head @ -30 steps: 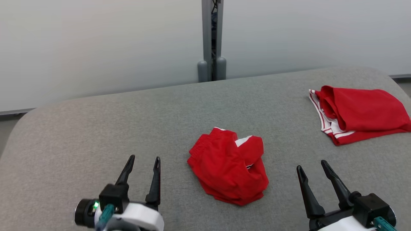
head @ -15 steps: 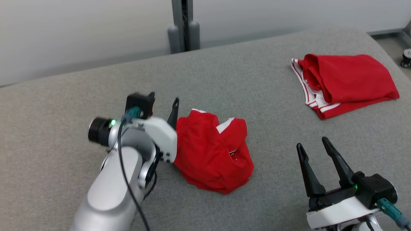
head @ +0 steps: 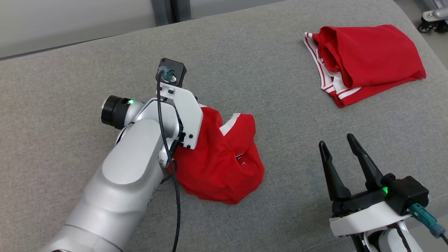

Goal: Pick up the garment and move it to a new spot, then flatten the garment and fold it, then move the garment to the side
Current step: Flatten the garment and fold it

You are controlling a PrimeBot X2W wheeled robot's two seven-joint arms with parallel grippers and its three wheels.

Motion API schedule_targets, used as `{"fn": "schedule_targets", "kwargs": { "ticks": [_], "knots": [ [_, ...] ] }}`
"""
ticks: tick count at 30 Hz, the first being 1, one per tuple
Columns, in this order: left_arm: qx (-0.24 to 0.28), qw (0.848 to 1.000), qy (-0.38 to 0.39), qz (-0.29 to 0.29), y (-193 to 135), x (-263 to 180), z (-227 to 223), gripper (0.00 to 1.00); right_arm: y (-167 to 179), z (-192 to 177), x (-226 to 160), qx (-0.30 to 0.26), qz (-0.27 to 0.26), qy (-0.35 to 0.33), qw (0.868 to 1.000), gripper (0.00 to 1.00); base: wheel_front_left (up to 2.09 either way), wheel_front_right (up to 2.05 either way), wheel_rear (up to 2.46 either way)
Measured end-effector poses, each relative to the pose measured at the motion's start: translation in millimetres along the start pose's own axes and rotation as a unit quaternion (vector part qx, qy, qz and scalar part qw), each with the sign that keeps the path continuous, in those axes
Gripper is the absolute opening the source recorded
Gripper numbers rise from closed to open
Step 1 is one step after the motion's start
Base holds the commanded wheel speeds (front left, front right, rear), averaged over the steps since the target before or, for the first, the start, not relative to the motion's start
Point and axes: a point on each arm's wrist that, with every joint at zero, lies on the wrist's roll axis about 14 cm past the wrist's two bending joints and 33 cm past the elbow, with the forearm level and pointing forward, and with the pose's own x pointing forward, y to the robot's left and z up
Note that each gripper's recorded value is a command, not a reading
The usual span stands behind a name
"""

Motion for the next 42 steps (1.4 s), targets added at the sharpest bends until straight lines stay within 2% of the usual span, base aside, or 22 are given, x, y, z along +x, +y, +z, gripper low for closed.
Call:
{"fn": "schedule_targets", "kwargs": {
  "ticks": [10,11,13,15,16,17,19,22,26,29,34,38,42],
  "knots": [
    [0.012,0.997,0.076,-0.032,-17.8,4.1,-28.0,1.0,1.4,5.2,2.0,0.004,-0.001,-0.008,1.0,1.0,0.0,0.0,0.0],
    [0.01,0.996,0.081,-0.037,-20.0,3.8,-30.6,0.95,1.2,5.6,2.3,0.004,-0.001,-0.009,1.0,1.0,0.0,0.0,0.0],
    [0.002,0.994,0.094,-0.05,-25.7,2.7,-39.0,0.59,0.6,5.8,2.4,0.004,-0.002,-0.009,1.0,1.0,0.0,0.0,0.0],
    [-0.002,0.992,0.105,-0.063,-32.2,1.2,-46.2,0.31,0.4,6.0,2.7,0.004,-0.002,-0.01,1.0,1.0,0.0,0.0,0.0],
    [-0.004,0.992,0.11,-0.068,-34.7,0.6,-48.8,0.09,0.4,6.0,3.0,0.004,-0.002,-0.01,1.0,1.0,0.0,0.0,0.0],
    [-0.005,0.991,0.115,-0.071,-36.6,0.2,-52.4,0.0,0.4,5.9,3.2,0.004,-0.002,-0.01,1.0,1.0,0.0,0.0,0.0],
    [-0.004,0.99,0.122,-0.076,-40.2,-0.4,-58.2,0.0,0.7,5.8,3.5,0.004,-0.001,-0.01,1.0,1.0,0.0,0.0,0.0],
    [-0.01,0.992,0.092,-0.083,-43.5,0.7,-48.8,0.0,0.8,5.8,3.8,0.004,-0.001,-0.01,1.0,1.0,0.0,0.0,0.0],
    [-0.03,0.996,-0.01,-0.084,-45.2,0.1,-6.8,0.0,2.0,5.6,3.4,0.005,0.0,-0.01,1.0,1.0,0.0,0.0,0.0],
    [-0.051,0.991,-0.094,-0.086,-46.2,-6.7,34.4,0.0,3.9,6.0,2.0,0.007,0.002,-0.01,1.0,1.0,0.0,0.0,0.0],
    [-0.082,0.969,-0.203,-0.113,-59.7,-30.4,94.2,0.0,6.4,9.8,-1.5,0.009,0.005,-0.015,1.0,1.0,0.0,0.0,0.0],
    [-0.091,0.941,-0.299,-0.13,-70.1,-59.4,150.7,0.0,8.0,13.8,-5.5,0.009,0.006,-0.02,1.0,1.0,0.0,0.0,0.0],
    [-0.092,0.917,-0.355,-0.158,-87.7,-87.9,189.5,0.0,8.1,15.8,-10.9,0.01,0.006,-0.023,1.0,1.0,0.0,0.0,0.0]
  ]
}}
